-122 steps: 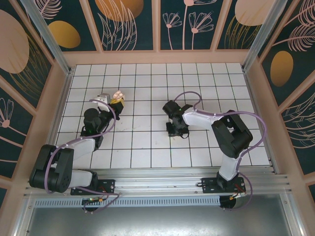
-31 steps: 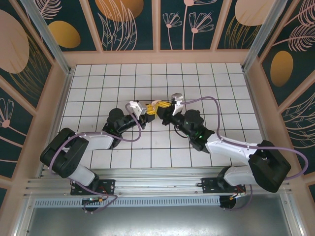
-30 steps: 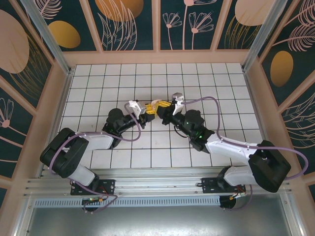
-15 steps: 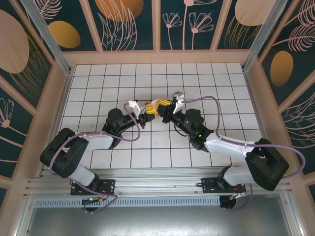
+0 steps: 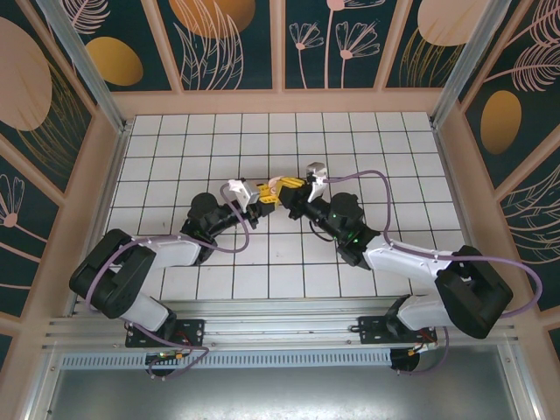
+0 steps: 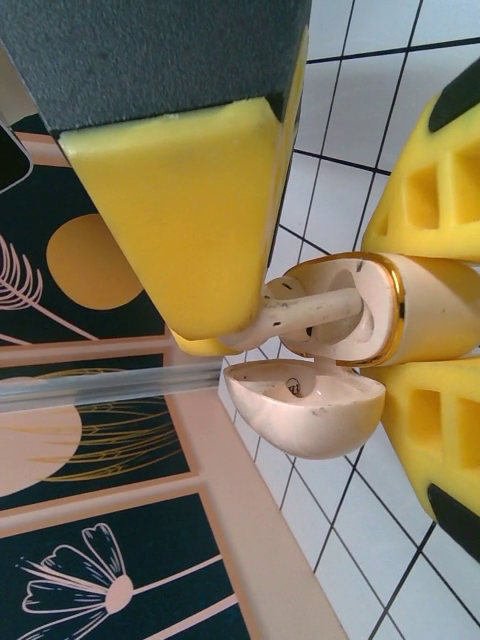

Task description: Insert the wireless bluetooth earbuds into the charging case

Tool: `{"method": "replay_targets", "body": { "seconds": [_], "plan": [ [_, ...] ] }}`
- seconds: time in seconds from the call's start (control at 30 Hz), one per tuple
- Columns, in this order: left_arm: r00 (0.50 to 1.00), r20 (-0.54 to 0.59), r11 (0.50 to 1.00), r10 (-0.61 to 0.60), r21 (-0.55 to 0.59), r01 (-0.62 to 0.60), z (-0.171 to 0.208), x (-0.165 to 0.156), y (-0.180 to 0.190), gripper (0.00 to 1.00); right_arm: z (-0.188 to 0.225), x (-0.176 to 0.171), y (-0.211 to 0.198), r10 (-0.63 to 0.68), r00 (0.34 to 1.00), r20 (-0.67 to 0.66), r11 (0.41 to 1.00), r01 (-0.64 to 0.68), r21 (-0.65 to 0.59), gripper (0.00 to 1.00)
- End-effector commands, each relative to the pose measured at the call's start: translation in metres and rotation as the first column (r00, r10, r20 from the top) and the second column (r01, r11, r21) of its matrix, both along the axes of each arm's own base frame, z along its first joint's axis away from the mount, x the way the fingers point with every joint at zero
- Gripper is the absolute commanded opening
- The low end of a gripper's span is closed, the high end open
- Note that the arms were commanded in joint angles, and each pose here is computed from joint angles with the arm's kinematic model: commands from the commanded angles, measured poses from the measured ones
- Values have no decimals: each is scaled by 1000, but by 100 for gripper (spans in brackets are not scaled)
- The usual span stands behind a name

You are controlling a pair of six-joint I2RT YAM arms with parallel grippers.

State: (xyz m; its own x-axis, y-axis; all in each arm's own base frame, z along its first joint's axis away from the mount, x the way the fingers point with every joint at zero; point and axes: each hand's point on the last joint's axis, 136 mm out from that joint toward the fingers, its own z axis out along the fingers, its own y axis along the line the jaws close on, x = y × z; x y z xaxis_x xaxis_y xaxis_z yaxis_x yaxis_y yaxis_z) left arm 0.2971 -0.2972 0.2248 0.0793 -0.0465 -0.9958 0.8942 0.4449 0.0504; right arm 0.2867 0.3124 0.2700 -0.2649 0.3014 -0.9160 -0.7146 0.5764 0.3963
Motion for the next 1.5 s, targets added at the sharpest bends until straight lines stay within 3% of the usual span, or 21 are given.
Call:
{"method": "replay_targets", "body": {
  "seconds": [0.0,0.43,0.9,1.2,1.47],
  "plan": [
    [989,145,999,1,-45,5,34,-8,1,18,-4,-13,13,93,996,-16,996,-93,-6,16],
    [989,150,999,6,-37,0,31,-8,1,18,3,-14,14,105,994,5,994,-105,18,16],
    [986,168,999,-6,-52,15,39,-12,2,18,-23,-16,17,140,988,-67,990,-141,-10,16],
    [980,192,996,-43,-71,58,48,-22,1,19,-45,-10,1,90,988,-123,993,-98,-64,16],
    [969,247,999,27,-48,-16,45,-17,7,19,-49,-11,8,115,979,-169,991,-125,-50,16]
  ]
}}
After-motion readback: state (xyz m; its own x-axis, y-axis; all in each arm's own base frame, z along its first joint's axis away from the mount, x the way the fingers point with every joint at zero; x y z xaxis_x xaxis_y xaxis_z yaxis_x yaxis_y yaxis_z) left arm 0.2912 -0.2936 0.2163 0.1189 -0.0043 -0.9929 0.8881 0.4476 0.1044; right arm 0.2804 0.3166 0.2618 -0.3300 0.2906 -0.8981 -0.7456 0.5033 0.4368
